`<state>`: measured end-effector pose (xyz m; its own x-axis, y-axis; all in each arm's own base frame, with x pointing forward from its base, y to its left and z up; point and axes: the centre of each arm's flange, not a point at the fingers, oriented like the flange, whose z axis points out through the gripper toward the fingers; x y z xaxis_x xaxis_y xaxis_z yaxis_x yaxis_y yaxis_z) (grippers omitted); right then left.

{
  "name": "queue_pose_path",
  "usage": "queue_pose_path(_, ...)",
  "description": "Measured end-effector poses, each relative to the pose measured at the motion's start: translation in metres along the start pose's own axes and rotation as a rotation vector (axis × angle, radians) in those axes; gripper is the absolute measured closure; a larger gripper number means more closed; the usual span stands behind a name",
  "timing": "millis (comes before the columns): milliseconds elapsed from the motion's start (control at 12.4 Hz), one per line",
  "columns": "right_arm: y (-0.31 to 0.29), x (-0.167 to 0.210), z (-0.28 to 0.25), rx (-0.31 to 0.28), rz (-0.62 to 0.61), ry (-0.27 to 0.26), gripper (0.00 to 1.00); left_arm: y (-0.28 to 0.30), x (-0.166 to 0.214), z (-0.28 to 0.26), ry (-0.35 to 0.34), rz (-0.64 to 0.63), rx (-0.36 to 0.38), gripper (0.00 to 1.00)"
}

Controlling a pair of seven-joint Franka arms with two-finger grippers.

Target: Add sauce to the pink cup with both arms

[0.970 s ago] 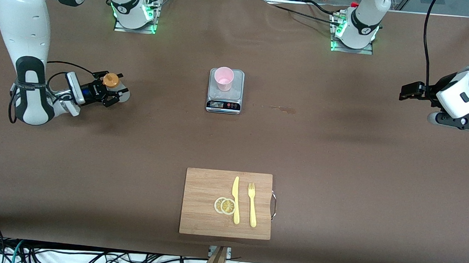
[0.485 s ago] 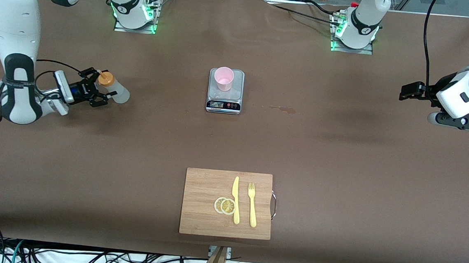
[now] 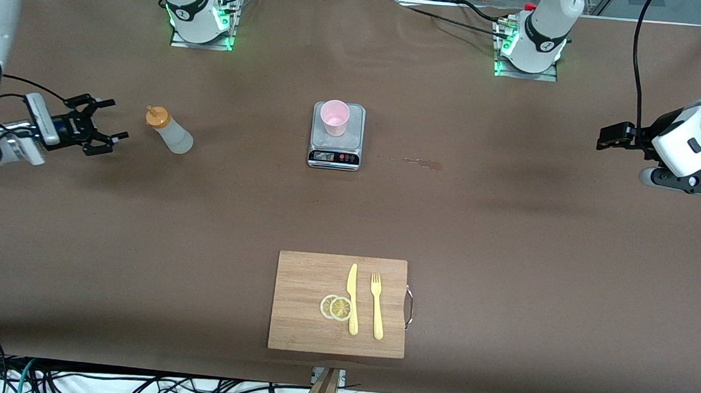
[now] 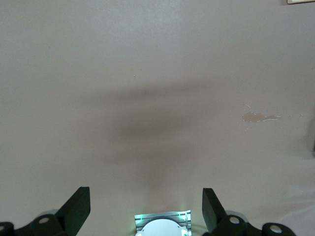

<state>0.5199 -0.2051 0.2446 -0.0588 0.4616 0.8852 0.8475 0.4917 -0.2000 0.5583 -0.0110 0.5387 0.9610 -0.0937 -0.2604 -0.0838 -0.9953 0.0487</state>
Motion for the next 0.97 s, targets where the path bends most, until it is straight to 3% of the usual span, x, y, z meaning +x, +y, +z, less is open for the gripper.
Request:
queue_pose_path(243, -0.020, 0.103, -0.056, -0.062, 0.067, -0.227, 0.00, 0.000, 0.000, 0.000, 0.000, 0.000, 0.000, 0.00)
queue_pose_path(566, -0.008, 0.213, -0.050, -0.191, 0.375, -0.483, 0.00, 0.000, 0.000, 0.000, 0.000, 0.000, 0.000, 0.00)
queue_pose_path(728, -0.001, 0.240, -0.041, -0.280, 0.548, -0.563, 0.00, 0.000, 0.001, 0.000, -0.001, 0.000, 0.000, 0.00)
queue_pose_path(970, 0.009, 0.265, -0.039, -0.437, 0.802, -0.621, 0.00, 0.000, 0.001, 0.001, -0.001, 0.000, 0.000, 0.00)
